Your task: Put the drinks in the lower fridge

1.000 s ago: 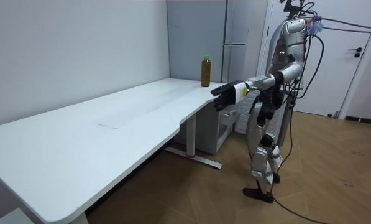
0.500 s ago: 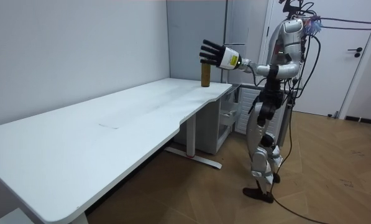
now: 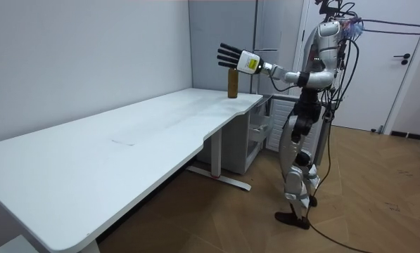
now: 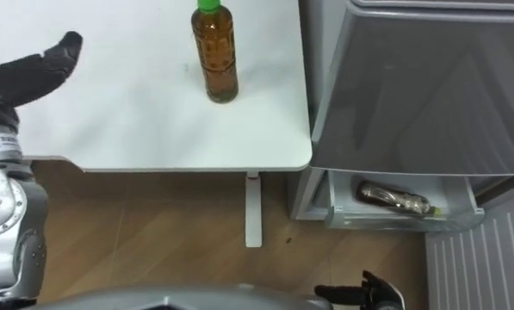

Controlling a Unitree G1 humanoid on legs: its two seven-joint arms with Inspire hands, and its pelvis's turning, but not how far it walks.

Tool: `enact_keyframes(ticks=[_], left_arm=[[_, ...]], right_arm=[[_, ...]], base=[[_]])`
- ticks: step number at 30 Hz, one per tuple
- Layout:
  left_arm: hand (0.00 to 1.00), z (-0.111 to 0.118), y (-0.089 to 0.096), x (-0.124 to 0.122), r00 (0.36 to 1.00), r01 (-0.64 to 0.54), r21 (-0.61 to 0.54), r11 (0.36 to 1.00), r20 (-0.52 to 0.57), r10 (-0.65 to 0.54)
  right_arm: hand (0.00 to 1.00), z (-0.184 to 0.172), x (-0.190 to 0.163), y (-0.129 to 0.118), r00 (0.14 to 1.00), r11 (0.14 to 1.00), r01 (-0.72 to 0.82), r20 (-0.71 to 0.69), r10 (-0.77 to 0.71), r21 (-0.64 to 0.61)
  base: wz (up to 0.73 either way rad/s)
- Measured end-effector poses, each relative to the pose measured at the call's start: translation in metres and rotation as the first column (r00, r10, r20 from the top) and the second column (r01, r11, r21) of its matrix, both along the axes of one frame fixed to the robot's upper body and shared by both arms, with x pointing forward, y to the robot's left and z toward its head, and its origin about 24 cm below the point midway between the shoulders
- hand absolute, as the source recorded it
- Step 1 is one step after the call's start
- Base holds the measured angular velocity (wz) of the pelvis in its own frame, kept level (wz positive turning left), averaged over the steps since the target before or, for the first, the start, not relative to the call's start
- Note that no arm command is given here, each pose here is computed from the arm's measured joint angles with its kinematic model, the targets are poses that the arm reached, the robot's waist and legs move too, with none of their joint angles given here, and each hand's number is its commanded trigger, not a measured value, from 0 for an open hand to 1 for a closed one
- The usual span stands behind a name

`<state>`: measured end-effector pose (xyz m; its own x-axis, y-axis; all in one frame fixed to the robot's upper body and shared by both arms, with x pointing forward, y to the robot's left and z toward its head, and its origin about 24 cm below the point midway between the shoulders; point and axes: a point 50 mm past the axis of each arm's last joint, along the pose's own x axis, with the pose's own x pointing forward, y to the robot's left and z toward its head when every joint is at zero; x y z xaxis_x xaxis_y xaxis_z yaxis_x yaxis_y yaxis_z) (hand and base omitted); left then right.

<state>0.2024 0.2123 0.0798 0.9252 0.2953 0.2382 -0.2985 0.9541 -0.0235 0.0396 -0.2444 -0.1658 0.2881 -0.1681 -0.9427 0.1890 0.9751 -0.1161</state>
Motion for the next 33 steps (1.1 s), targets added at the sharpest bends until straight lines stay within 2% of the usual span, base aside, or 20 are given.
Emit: enact_keyframes(ticks=[6, 14, 19, 24, 33], left_arm=[[0.0, -0.001, -0.015, 0.007, 0.986, 0.163, -0.005, 0.987, -0.019, -0.163], [0.0, 0.0, -0.02, 0.012, 0.969, 0.245, -0.007, 0.969, -0.035, -0.246], [0.0, -0.003, -0.021, 0.013, 0.961, 0.27, -0.013, 0.963, -0.058, -0.271], [0.0, -0.014, -0.019, 0.013, 0.953, 0.279, -0.101, 0.955, -0.09, -0.288], [0.0, -0.028, -0.018, 0.015, 0.942, 0.277, -0.125, 0.953, -0.163, -0.295]], right_arm=[[0.0, 0.0, 0.004, 0.002, 1.0, 1.0, 0.001, 0.004, -0.001, 0.005], [0.0, -0.001, 0.002, 0.002, 1.0, 1.0, 0.005, -0.007, -0.005, 0.008], [0.0, -0.001, 0.002, 0.003, 1.0, 1.0, 0.012, -0.008, -0.012, 0.011], [0.0, -0.002, -0.001, 0.006, 0.999, 0.998, 0.049, -0.02, -0.049, 0.027], [0.0, -0.003, 0.0, 0.006, 0.999, 0.999, 0.044, -0.023, -0.043, 0.029]], base=[[-0.09], [-0.12], [-0.09], [-0.05], [-0.01]])
